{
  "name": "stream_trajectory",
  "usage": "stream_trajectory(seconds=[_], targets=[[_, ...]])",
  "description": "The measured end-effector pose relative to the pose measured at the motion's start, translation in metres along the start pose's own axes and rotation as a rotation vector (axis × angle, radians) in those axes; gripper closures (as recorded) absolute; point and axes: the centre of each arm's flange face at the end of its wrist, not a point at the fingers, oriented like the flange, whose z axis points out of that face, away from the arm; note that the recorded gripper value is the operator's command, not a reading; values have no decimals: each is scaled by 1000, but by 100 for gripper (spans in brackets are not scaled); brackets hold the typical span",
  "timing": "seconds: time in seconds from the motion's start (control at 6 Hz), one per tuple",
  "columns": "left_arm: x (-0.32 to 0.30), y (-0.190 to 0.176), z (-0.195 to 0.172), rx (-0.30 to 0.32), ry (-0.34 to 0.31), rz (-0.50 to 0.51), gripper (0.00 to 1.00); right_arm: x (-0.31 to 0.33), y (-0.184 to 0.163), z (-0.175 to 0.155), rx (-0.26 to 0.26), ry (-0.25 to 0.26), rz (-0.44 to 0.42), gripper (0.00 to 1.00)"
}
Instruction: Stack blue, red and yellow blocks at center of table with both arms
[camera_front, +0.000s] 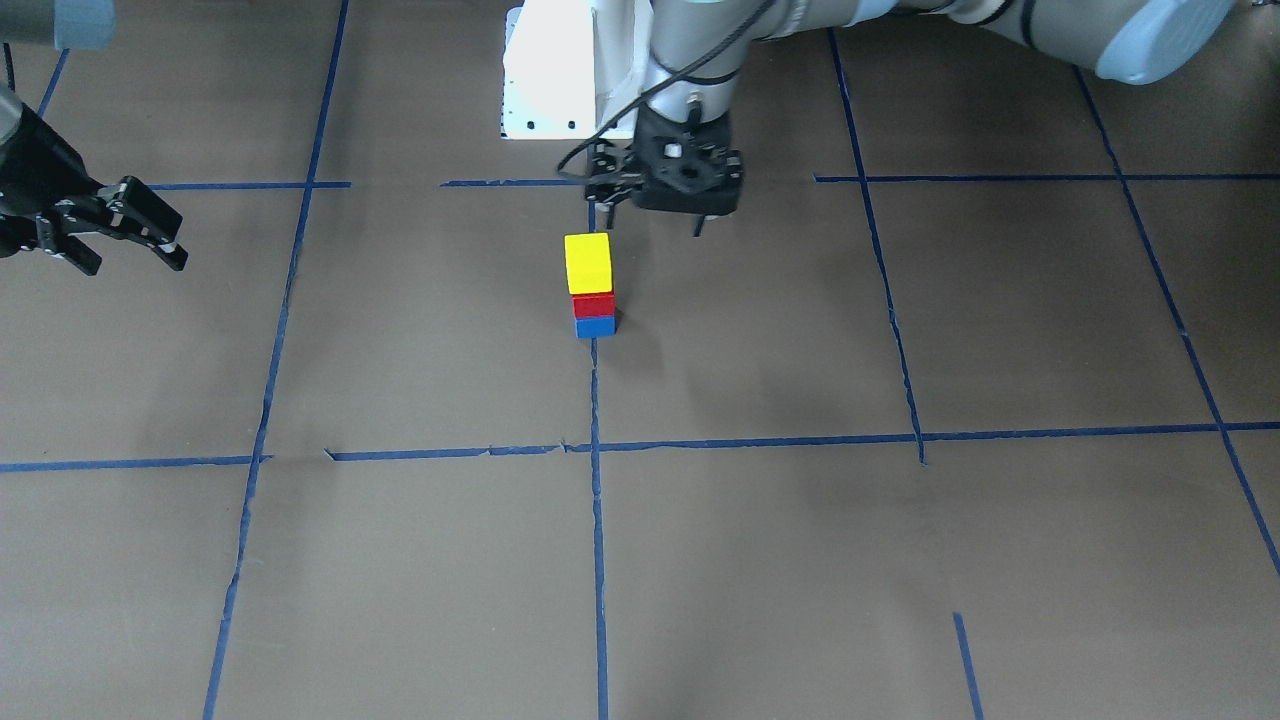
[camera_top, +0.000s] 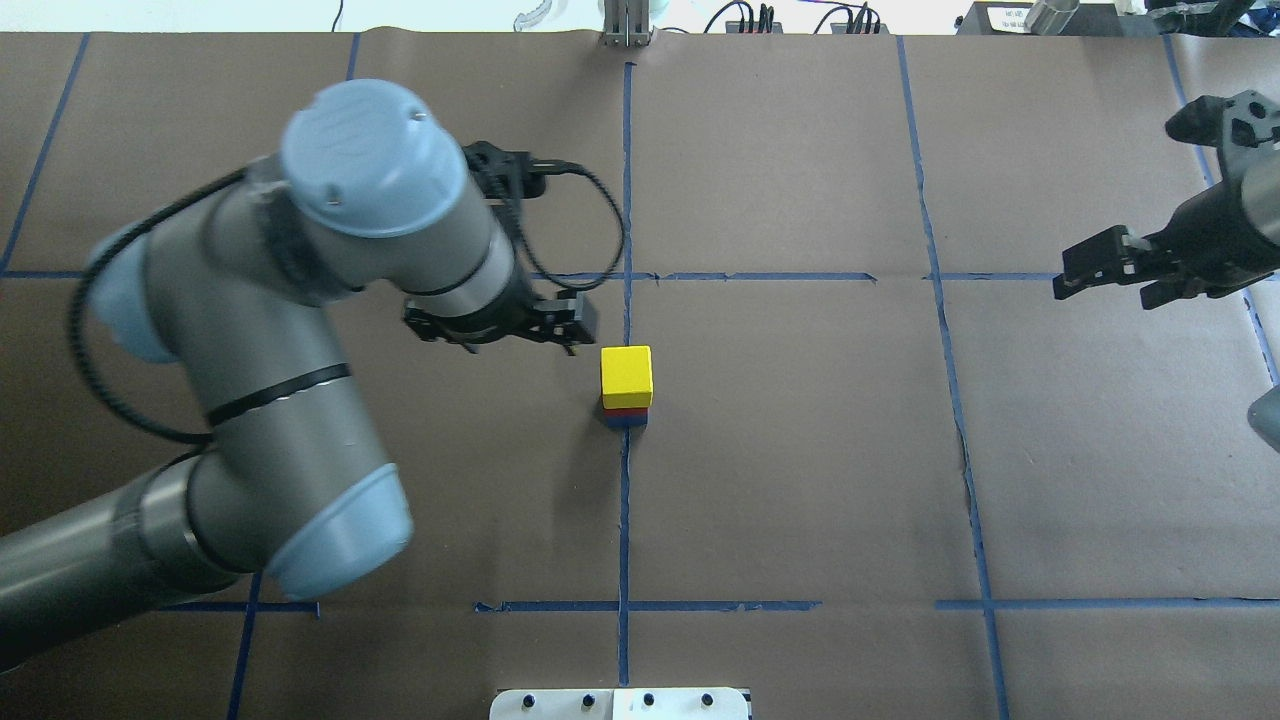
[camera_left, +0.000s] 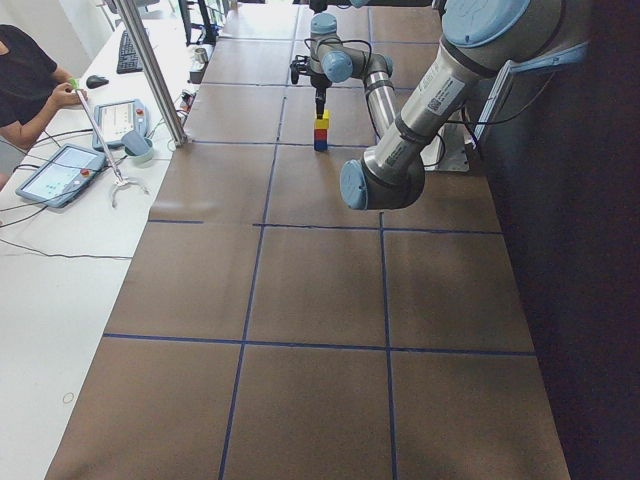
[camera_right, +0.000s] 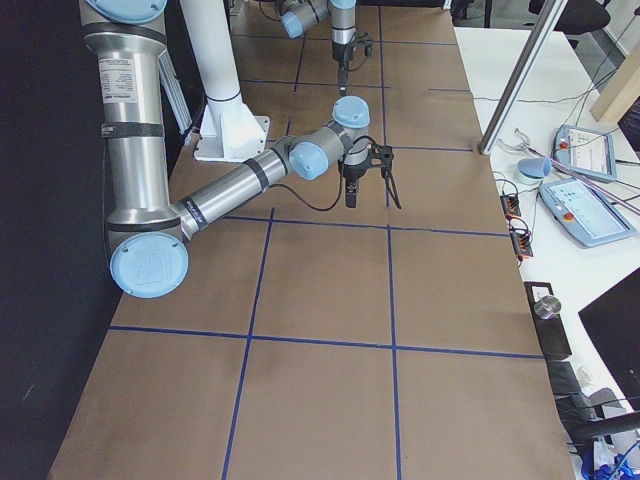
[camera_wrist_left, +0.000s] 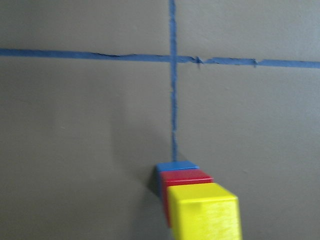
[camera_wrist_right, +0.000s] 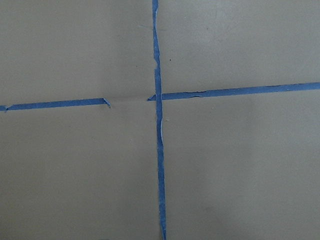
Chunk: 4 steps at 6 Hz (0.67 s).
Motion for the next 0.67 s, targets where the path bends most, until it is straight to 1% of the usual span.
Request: stream_trajectory(seconds=[0.17, 0.33, 0.5, 0.67], targets=[[-79, 8, -15, -6, -25, 115, 0, 45, -6, -16, 6, 4, -30, 0], [-164, 4, -36, -47, -33, 180, 0, 99, -3, -29, 13, 26, -71, 0], [-255, 0, -60, -76, -41, 207, 0, 146, 4, -36, 14, 51, -106, 0], [-350, 5, -83, -86, -71, 217, 0, 186, 9, -36, 5, 69, -126, 0]])
